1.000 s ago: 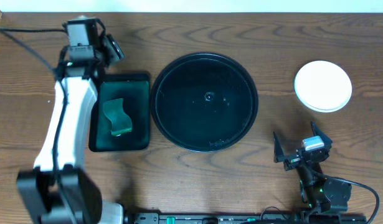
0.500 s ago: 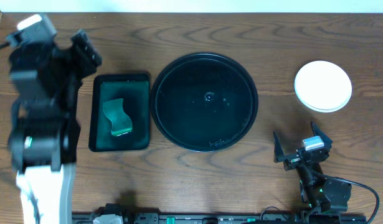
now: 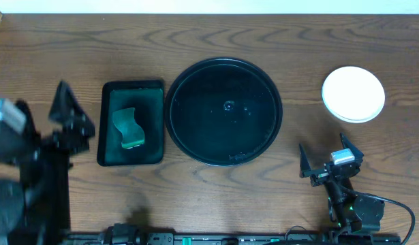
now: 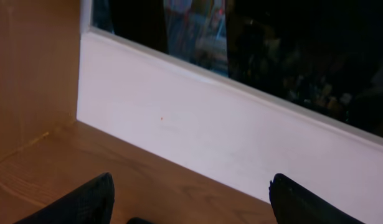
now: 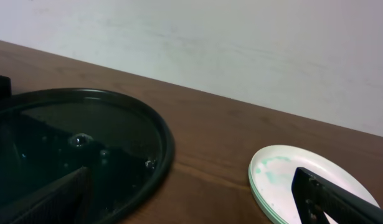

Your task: Clean dirty plates on tray and stack at the side

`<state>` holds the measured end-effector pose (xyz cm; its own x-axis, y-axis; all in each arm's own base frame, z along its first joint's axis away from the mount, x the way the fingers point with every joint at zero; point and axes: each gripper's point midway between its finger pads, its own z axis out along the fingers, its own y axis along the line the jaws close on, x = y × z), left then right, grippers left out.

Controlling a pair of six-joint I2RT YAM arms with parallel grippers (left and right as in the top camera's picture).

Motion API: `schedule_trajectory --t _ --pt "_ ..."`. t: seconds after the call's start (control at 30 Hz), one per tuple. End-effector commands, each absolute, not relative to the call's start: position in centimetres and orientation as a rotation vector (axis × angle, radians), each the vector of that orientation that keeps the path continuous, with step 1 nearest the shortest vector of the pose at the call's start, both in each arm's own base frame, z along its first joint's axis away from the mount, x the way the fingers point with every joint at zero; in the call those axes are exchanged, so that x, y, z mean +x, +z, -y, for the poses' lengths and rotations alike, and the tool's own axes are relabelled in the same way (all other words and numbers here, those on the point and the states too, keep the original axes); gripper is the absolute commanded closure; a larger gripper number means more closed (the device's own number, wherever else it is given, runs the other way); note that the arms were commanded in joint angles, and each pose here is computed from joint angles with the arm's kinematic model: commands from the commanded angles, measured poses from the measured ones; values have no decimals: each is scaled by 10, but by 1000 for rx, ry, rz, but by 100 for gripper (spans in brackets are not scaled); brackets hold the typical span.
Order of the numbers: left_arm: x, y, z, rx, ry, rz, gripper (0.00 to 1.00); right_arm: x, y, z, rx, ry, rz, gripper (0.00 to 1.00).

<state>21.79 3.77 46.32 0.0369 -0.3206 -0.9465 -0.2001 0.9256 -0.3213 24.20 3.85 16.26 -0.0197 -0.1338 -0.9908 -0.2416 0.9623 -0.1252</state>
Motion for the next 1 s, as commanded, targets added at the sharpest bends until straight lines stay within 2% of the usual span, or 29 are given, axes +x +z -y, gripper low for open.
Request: schedule_trajectory --t 0.0,0.17,0.33,0.67,0.97 --pt "201 443 -39 -421 -79 -1536 20 242 162 -36 -296 71 -1596 1" --pt "181 408 -40 -420 -80 -1475 20 242 162 -36 -296 71 -1595 1" --pt "178 366 -41 -417 -84 -1412 20 242 162 -36 -296 71 -1596 1" --pt "203 296 -42 -414 -103 -1349 20 242 162 -36 -296 71 -1595 1" --pt "222 274 -43 -417 -141 -1246 20 242 162 -36 -296 71 -1595 1"
